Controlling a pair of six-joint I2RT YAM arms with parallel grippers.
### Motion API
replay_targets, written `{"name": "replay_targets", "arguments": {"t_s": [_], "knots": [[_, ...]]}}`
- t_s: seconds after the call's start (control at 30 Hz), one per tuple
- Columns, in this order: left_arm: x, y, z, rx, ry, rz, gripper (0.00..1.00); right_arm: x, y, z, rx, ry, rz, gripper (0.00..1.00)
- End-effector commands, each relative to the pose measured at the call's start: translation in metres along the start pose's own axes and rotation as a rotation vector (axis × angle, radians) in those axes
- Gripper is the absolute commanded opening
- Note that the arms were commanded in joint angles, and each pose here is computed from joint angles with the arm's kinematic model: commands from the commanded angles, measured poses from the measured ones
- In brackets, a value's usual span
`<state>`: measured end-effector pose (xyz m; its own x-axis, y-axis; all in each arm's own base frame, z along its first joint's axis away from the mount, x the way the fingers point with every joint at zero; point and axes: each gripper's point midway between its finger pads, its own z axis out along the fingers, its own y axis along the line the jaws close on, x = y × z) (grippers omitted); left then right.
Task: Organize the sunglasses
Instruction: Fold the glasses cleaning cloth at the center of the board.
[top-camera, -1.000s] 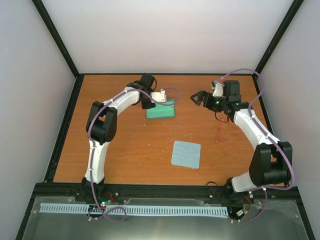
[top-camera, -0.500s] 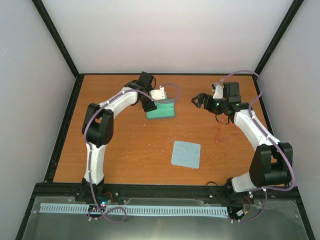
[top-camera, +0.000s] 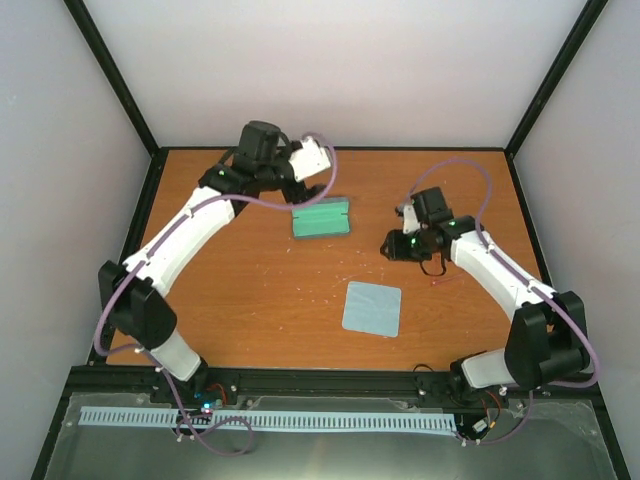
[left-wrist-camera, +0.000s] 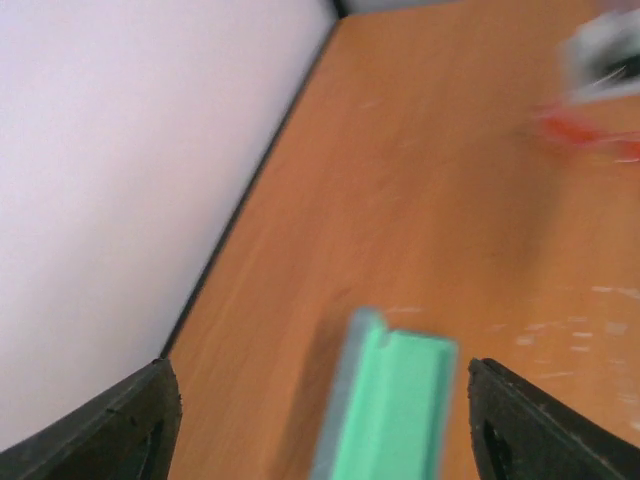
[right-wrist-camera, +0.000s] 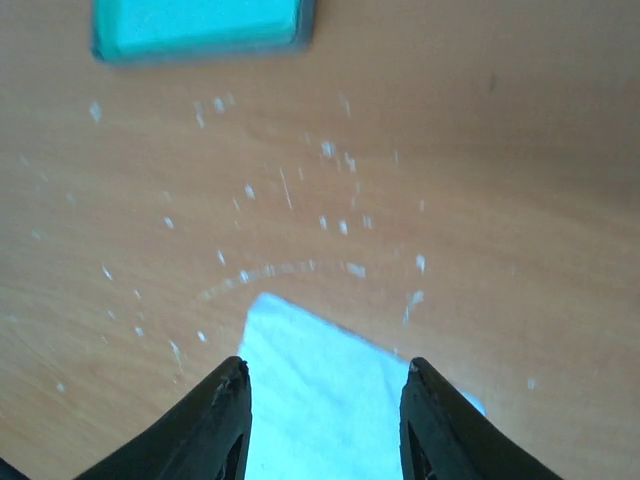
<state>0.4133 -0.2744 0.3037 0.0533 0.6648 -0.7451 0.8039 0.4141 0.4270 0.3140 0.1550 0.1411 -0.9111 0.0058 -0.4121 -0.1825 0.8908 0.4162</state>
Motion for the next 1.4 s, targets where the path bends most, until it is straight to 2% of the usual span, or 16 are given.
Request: {"name": "replay_targets", "arguments": {"t_s": [0.0,0.07,0.13,0.33,0.6,0.97,1.23,1.37], "knots": [[-0.007,-0.113,0.0,0.382,-0.089,-0.017,0.71,0.053,-0.017,0.011,0.127,0.166,0.009,0.42],[0.006,-0.142,0.008,0.455,-0.058,-0.017,0.63,0.067,-0.019,0.018,0.171,0.22,0.004,0.43],[0.017,-0.157,0.016,0.515,-0.031,-0.063,0.6,0.081,-0.022,0.024,0.209,0.278,-0.008,0.42],[0.044,-0.168,0.051,0.567,0.081,-0.152,0.6,0.103,-0.038,0.037,0.294,0.357,0.034,0.45],[0.05,-0.169,0.058,0.557,0.097,-0.179,0.6,0.115,-0.056,0.046,0.372,0.397,0.056,0.43],[0.054,-0.172,0.058,0.558,0.103,-0.202,0.6,0.115,-0.059,0.069,0.356,0.413,0.051,0.37],[0.057,-0.172,0.06,0.547,0.106,-0.201,0.61,0.121,-0.062,0.081,0.35,0.454,0.041,0.29],[0.058,-0.174,0.061,0.56,0.103,-0.212,0.61,0.128,-0.06,0.084,0.33,0.485,0.046,0.13]]}}
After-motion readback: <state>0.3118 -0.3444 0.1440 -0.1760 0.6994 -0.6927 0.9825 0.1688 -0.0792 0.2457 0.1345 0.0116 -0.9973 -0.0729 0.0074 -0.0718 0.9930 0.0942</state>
